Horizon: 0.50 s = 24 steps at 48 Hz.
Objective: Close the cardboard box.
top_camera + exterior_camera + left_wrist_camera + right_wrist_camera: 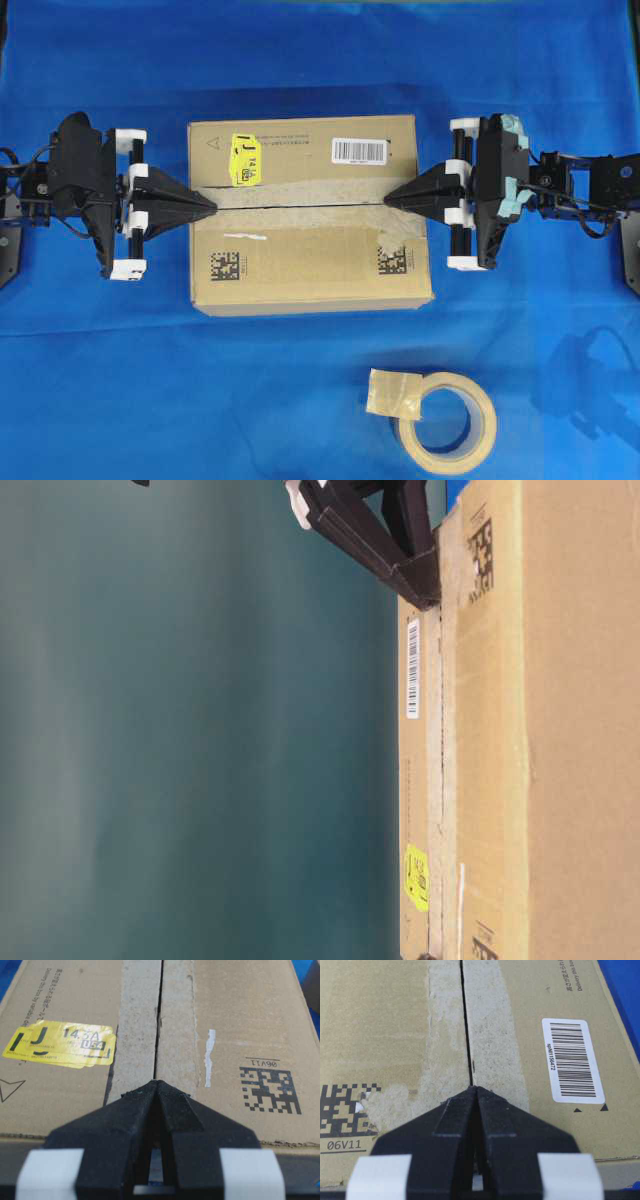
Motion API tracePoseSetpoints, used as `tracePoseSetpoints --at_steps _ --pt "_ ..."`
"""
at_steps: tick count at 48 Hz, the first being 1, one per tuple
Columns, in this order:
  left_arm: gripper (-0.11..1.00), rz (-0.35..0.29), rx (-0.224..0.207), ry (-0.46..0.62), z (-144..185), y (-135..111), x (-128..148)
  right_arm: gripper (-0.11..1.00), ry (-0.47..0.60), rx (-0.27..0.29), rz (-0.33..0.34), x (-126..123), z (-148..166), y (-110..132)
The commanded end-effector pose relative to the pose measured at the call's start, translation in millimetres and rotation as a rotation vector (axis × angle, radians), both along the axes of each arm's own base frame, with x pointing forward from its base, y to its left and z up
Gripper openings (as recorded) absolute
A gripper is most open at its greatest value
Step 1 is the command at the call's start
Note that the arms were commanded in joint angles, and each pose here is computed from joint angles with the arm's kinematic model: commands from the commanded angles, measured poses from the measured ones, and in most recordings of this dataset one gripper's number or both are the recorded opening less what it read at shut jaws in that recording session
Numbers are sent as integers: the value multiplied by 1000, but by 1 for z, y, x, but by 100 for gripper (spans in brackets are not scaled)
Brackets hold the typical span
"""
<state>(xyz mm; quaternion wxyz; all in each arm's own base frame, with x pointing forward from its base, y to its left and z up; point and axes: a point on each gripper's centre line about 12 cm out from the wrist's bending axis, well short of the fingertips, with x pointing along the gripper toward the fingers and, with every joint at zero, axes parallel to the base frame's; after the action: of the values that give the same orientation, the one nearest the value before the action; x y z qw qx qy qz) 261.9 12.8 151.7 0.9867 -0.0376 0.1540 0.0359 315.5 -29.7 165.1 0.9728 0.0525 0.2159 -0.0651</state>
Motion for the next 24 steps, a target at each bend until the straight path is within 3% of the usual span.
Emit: tracePoseSetpoints --at_steps 1,24 --pt "0 2 -2 -15 4 0 5 0 -32 -2 -9 5 9 -3" --pt "0 2 -3 -14 4 0 6 0 -32 -2 -9 5 9 -3"
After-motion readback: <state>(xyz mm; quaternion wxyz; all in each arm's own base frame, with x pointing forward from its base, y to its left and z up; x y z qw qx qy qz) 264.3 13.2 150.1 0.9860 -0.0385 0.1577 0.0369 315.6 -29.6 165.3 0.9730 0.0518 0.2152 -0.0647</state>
